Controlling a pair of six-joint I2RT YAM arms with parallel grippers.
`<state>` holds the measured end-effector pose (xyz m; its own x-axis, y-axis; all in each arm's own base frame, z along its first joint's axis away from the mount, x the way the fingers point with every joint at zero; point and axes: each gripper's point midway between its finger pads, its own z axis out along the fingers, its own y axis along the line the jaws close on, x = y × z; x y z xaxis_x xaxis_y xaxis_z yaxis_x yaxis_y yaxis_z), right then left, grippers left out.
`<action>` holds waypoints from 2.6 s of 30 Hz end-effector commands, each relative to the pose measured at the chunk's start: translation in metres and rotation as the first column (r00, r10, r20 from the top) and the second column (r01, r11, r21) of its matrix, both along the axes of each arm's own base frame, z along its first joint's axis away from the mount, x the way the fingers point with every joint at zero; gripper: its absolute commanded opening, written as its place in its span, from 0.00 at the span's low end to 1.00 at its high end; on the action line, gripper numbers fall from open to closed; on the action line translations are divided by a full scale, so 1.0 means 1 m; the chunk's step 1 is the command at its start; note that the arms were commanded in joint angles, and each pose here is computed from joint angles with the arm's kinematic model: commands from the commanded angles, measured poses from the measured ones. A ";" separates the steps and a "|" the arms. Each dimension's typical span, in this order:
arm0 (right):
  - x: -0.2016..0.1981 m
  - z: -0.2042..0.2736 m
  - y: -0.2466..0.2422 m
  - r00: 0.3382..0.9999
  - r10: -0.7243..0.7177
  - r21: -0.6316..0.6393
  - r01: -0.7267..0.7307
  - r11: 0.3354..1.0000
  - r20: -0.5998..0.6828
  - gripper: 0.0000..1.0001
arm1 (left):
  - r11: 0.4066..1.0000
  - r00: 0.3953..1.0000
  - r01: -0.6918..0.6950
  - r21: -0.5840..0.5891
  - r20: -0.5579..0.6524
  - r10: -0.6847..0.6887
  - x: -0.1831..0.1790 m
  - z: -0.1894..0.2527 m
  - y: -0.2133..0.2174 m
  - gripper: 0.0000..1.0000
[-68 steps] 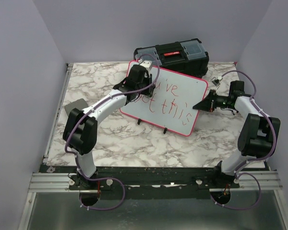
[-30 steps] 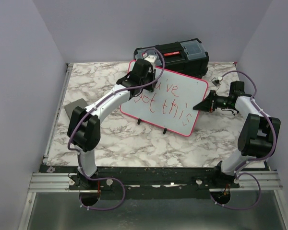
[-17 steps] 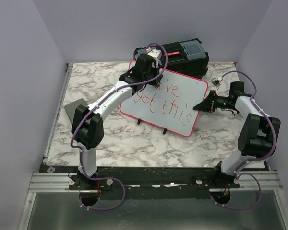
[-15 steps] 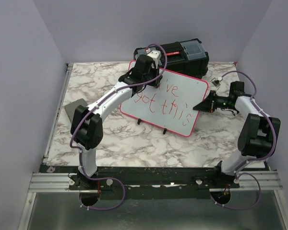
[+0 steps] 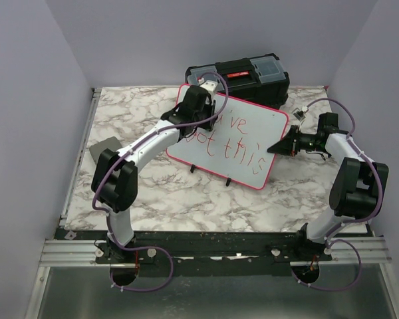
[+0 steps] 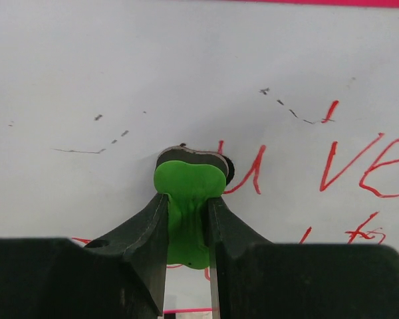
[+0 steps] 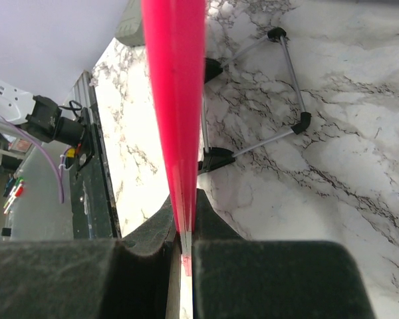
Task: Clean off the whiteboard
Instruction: Erase the whiteboard at the whiteboard stand.
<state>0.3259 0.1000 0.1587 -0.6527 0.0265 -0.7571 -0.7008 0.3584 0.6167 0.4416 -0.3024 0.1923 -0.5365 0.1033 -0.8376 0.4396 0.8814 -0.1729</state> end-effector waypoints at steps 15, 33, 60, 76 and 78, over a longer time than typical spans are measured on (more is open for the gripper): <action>0.009 0.014 0.002 0.992 0.034 -0.002 -0.035 0.999 0.124 0.01 | 0.998 0.997 0.041 0.039 -0.068 -0.039 0.011 -0.010 -0.030 0.00; 0.008 0.014 0.003 0.992 0.043 0.004 -0.044 0.999 0.121 0.01 | 0.985 0.988 0.001 0.174 -0.152 0.026 -0.030 -0.070 0.007 0.00; 0.007 0.016 0.003 0.991 0.046 0.004 -0.047 0.999 0.126 0.01 | 0.994 0.988 0.067 0.083 -0.147 -0.055 -0.020 -0.047 -0.025 0.00; 0.006 0.015 0.003 0.991 0.054 0.009 -0.055 0.998 0.121 0.01 | 0.999 0.996 -0.002 0.036 -0.088 0.005 0.012 0.009 -0.019 0.00; 0.006 0.014 0.003 0.991 0.053 0.011 -0.054 0.998 0.120 0.01 | 1.000 0.996 0.016 0.020 -0.088 -0.014 0.013 0.014 -0.027 0.00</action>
